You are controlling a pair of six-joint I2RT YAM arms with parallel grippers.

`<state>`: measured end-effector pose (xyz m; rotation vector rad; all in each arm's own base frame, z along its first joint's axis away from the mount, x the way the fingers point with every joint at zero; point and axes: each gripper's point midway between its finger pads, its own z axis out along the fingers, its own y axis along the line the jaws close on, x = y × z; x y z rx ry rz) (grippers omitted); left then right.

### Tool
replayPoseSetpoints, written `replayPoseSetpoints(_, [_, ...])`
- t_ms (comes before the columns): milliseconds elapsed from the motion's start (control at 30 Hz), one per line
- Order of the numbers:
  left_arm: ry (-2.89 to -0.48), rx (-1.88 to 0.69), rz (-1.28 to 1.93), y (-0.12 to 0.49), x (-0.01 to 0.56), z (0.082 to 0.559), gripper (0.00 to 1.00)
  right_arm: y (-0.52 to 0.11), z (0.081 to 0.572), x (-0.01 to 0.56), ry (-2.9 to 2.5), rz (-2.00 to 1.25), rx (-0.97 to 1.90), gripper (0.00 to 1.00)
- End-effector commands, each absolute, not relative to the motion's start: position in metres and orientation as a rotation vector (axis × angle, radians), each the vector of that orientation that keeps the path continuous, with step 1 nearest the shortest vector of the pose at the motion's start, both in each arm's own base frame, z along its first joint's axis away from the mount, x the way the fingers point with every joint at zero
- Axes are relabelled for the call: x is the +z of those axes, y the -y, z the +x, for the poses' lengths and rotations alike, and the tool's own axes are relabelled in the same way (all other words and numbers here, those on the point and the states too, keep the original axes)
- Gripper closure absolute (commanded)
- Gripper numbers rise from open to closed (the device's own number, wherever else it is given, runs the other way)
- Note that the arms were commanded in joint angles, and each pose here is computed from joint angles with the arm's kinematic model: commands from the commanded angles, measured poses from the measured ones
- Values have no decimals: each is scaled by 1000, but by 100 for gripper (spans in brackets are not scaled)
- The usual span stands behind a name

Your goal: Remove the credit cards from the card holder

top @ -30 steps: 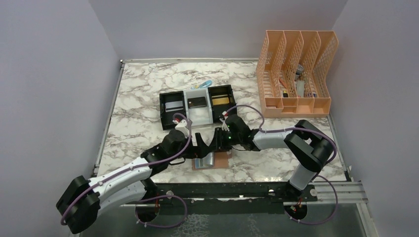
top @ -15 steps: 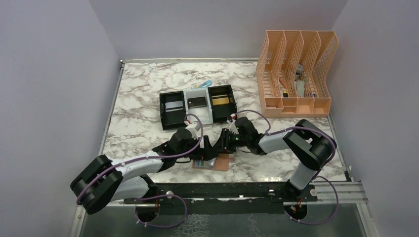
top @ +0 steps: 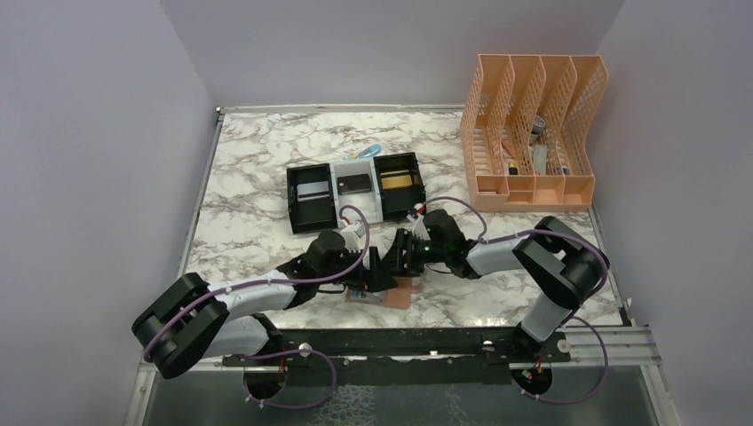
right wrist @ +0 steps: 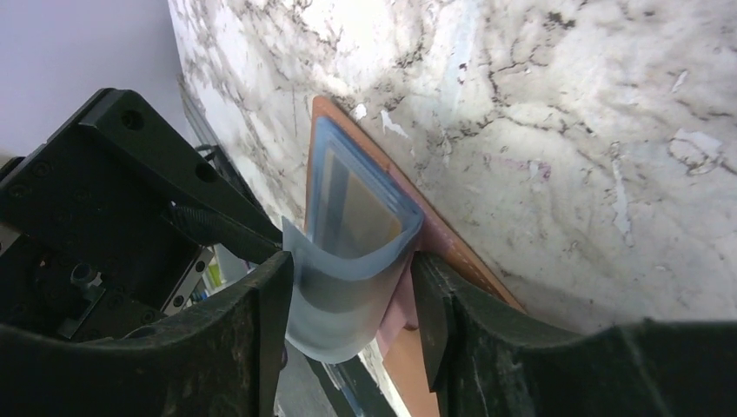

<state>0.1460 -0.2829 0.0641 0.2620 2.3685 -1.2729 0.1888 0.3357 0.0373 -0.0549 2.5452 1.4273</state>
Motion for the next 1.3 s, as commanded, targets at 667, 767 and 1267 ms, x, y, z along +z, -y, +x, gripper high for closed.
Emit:
replayPoseSetpoints(667, [-2311, -1401, 398, 314, 80, 141, 49, -268, 219, 80, -2440, 179, 935, 51])
replayPoseSetpoints(767, [-2324, -1399, 415, 319, 74, 136, 51, -277, 212, 90, -2428, 113, 1019, 59])
replayPoseSetpoints(1267, [-2355, -1313, 403, 317, 51, 117, 51, -320, 173, 62, -2546, -231, 1318, 79])
